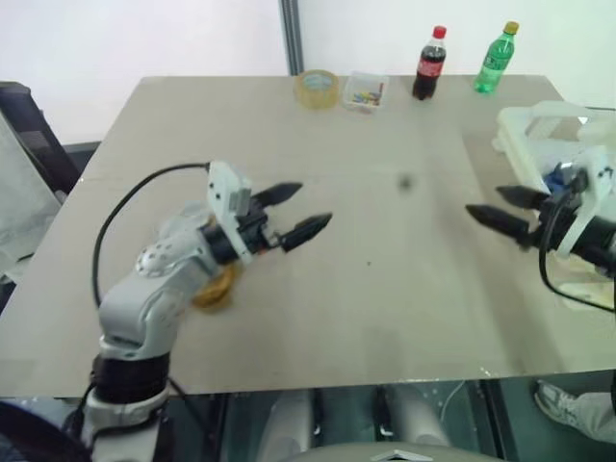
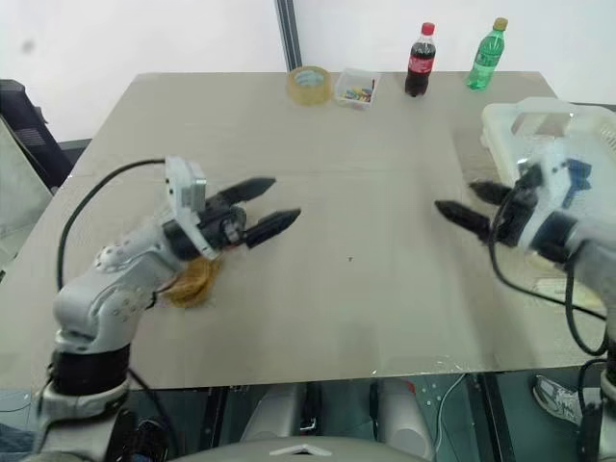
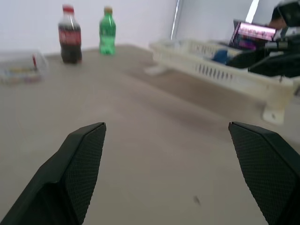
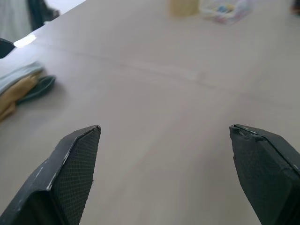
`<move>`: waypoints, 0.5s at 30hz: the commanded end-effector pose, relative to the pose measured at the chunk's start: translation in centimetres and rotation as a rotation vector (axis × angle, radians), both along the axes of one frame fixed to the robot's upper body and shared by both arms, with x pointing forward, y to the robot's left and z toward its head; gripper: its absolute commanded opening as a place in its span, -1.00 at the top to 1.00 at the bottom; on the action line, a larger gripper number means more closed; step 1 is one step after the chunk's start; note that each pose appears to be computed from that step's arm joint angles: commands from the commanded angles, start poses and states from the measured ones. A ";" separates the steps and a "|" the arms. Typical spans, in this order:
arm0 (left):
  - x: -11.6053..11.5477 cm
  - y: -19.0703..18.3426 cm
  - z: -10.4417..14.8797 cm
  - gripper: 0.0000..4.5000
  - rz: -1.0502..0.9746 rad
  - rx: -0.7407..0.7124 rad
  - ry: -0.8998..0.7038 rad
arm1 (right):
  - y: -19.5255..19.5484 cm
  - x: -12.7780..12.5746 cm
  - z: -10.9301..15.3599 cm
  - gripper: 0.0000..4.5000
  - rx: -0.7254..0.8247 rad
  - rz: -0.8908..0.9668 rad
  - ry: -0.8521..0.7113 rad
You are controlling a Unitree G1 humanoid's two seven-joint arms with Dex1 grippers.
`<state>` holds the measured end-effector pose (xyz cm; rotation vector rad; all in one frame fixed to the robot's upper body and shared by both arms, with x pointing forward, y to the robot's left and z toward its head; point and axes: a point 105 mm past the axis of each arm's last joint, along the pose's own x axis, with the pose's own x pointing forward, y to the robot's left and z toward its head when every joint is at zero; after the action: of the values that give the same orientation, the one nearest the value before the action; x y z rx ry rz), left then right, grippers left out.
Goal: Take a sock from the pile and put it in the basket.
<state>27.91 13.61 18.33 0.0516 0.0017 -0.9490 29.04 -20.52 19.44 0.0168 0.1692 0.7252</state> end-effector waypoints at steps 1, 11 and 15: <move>-2.8 1.3 0.1 -1.00 -0.017 0.066 -0.042 | -0.2 -1.4 0.0 -0.99 -0.024 0.098 -0.090; -9.4 4.9 -3.7 -1.00 0.048 0.117 0.085 | -3.3 -4.6 -4.8 -0.99 -0.136 0.301 -0.011; -11.0 5.1 -4.3 -1.00 0.076 0.110 0.090 | -3.9 -4.7 -5.0 -0.99 -0.145 0.313 0.012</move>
<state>17.34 18.97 12.86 0.0504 0.1936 -0.8661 24.45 -24.29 13.72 -0.1135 0.2500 1.0022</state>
